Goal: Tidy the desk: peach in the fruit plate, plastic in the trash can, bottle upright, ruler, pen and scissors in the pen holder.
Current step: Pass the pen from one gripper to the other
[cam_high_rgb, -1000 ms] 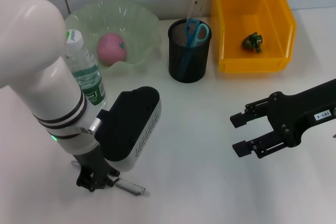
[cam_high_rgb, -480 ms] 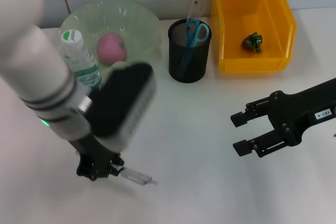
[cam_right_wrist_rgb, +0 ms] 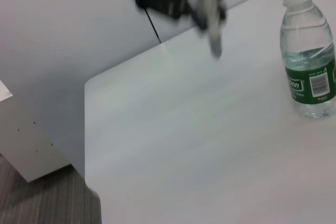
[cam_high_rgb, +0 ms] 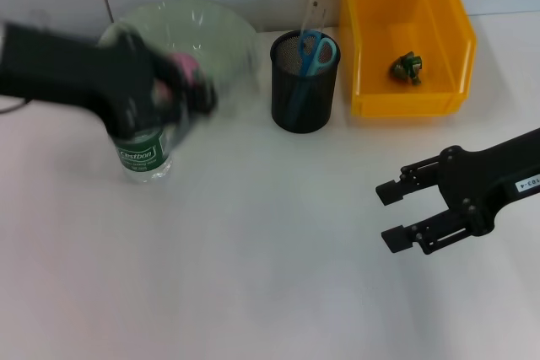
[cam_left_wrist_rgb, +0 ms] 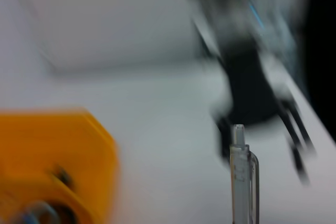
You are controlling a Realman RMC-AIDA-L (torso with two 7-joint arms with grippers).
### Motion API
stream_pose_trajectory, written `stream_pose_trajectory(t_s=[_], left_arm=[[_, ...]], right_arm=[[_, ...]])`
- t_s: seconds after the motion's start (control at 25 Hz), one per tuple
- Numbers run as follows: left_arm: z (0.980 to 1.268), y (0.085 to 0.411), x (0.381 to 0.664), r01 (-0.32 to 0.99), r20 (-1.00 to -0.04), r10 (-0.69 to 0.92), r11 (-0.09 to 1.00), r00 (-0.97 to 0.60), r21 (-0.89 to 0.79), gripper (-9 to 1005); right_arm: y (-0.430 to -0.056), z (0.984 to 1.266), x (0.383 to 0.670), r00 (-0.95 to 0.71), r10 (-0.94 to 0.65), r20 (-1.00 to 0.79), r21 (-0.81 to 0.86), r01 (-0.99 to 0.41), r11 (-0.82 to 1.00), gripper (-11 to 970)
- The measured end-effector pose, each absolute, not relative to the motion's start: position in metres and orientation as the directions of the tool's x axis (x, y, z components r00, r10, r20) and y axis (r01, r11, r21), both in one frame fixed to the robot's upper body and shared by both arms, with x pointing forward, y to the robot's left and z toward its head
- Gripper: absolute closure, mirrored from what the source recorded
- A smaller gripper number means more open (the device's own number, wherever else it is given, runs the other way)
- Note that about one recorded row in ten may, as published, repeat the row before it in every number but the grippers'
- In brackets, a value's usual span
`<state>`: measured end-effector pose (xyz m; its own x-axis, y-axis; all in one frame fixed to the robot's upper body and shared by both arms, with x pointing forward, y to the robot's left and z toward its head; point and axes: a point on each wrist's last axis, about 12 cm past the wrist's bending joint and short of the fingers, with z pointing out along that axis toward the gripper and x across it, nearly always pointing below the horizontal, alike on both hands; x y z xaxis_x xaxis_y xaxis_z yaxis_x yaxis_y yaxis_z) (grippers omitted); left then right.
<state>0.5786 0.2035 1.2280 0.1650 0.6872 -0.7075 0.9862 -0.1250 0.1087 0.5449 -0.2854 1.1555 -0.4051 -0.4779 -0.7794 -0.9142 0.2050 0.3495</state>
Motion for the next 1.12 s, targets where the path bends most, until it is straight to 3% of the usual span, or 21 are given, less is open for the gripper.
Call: stream_pose_trajectory(t_s=[0.04, 0.08, 0.12, 0.24, 0.28, 0.36, 0.44, 0.76, 1.12], left_arm=[[1.232, 0.235, 0.583, 0.995, -0.901, 0.434, 0.086, 0.0, 0.041, 859], [1.226, 0.25, 0.58, 0.986, -0.971, 0.228, 0.16, -0.076, -0.04, 858], [1.226, 0.25, 0.58, 0.986, -0.971, 0.228, 0.16, -0.076, -0.04, 857], [1.217, 0.259, 0.574, 0.976, -0.993, 0.018, 0.185, -0.117, -0.112, 855], [1.201, 0.264, 0.566, 0.962, -0.971, -0.187, 0.2, -0.149, -0.186, 854], [1.194, 0.263, 0.564, 0.957, -0.958, -0.24, 0.204, -0.158, -0.209, 852], [1.17, 0.255, 0.561, 0.934, -0.911, -0.374, 0.227, -0.176, -0.274, 851], [1.116, 0.208, 0.556, 0.907, -0.917, -0.387, 0.346, -0.096, -0.241, 844], [1.097, 0.173, 0.559, 0.858, -0.955, -0.295, 0.485, -0.021, -0.168, 836]], right_arm=[[-0.286, 1.156, 0.545, -0.406, -0.474, -0.781, 0.35, -0.914, 0.206, 198], [-0.287, 1.156, 0.544, -0.405, -0.471, -0.783, 0.349, -0.914, 0.207, 198], [-0.287, 1.155, 0.544, -0.4, -0.469, -0.787, 0.344, -0.916, 0.205, 198], [-0.288, 1.154, 0.544, -0.377, -0.464, -0.802, 0.319, -0.926, 0.201, 198], [-0.288, 1.154, 0.545, -0.363, -0.463, -0.809, 0.305, -0.932, 0.198, 198], [-0.288, 1.153, 0.545, -0.341, -0.455, -0.823, 0.281, -0.939, 0.196, 199], [-0.291, 1.154, 0.545, -0.324, -0.44, -0.838, 0.259, -0.944, 0.202, 199], [-0.301, 1.156, 0.544, -0.209, -0.354, -0.912, 0.131, -0.964, 0.232, 199], [-0.314, 1.155, 0.529, -0.047, -0.189, -0.981, -0.009, -0.958, 0.287, 200]])
